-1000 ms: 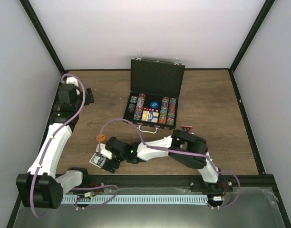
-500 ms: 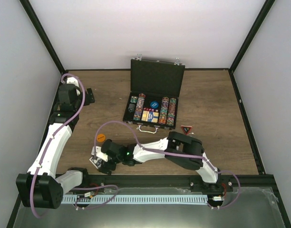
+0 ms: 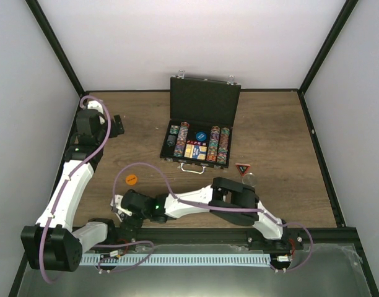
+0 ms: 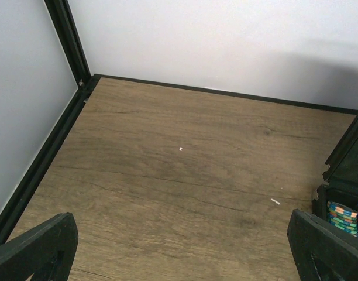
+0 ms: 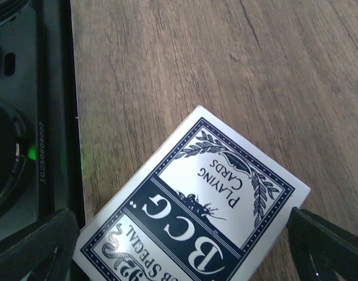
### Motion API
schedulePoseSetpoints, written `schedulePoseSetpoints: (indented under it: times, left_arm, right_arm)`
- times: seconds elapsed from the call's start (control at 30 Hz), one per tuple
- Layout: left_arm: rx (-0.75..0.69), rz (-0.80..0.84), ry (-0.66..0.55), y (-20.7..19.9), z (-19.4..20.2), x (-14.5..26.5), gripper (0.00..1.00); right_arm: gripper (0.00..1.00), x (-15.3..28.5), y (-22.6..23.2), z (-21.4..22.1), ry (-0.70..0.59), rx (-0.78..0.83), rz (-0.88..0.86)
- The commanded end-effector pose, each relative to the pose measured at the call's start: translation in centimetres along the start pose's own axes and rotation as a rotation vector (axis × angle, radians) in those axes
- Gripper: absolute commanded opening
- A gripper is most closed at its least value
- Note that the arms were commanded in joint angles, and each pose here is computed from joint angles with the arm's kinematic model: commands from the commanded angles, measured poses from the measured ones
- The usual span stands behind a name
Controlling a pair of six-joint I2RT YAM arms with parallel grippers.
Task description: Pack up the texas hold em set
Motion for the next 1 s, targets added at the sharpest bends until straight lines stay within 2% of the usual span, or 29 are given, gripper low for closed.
schedulePoseSetpoints:
  times: [0.0, 0.2, 0.43, 0.57, 0.73, 0.97]
  left_arm:
    - [0.006, 0.017, -0.003, -0.1, 0.0, -0.2, 1.00]
    - [0.007, 0.030, -0.001, -0.3, 0.0, -0.2, 1.00]
    - [0.009, 0.047, 0.002, -0.4, 0.1, -0.3, 1.00]
    - [0.012, 0.057, 0.003, -0.5, 0.1, -0.4, 1.00]
    - [0.012, 0.063, 0.001, -0.6, 0.0, -0.4, 1.00]
    - [0.016, 0.069, 0.003, -0.6, 0.1, -0.4, 1.00]
  right_arm:
    - [1.00, -0.7, 0.6, 0.8, 0.072, -0.018, 0.094]
    - [1.00, -0.1, 0.7, 0.9, 0.095, -0.050, 0.148]
    - [1.00, 0.8, -0.9, 2.1, 0.124, -0.083, 0.305]
    - [1.00, 2.1, -2.0, 2.1, 0.116, -0.133, 0.333]
    - [1.00, 3.7, -2.6, 1.6, 0.083, -0.168, 0.290]
    - [1.00, 5.1, -1.6, 0.9, -0.015, -0.047, 0.115]
Point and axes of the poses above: each gripper's point midway between its finger pads, its own x axis back along the fingers, its own y axis along the line the jaws close on, z = x × y, the point moved 9 cm from there along x, back along the fingers, and after that the axes turned 10 degrees about -x, right-handed, at the moved point
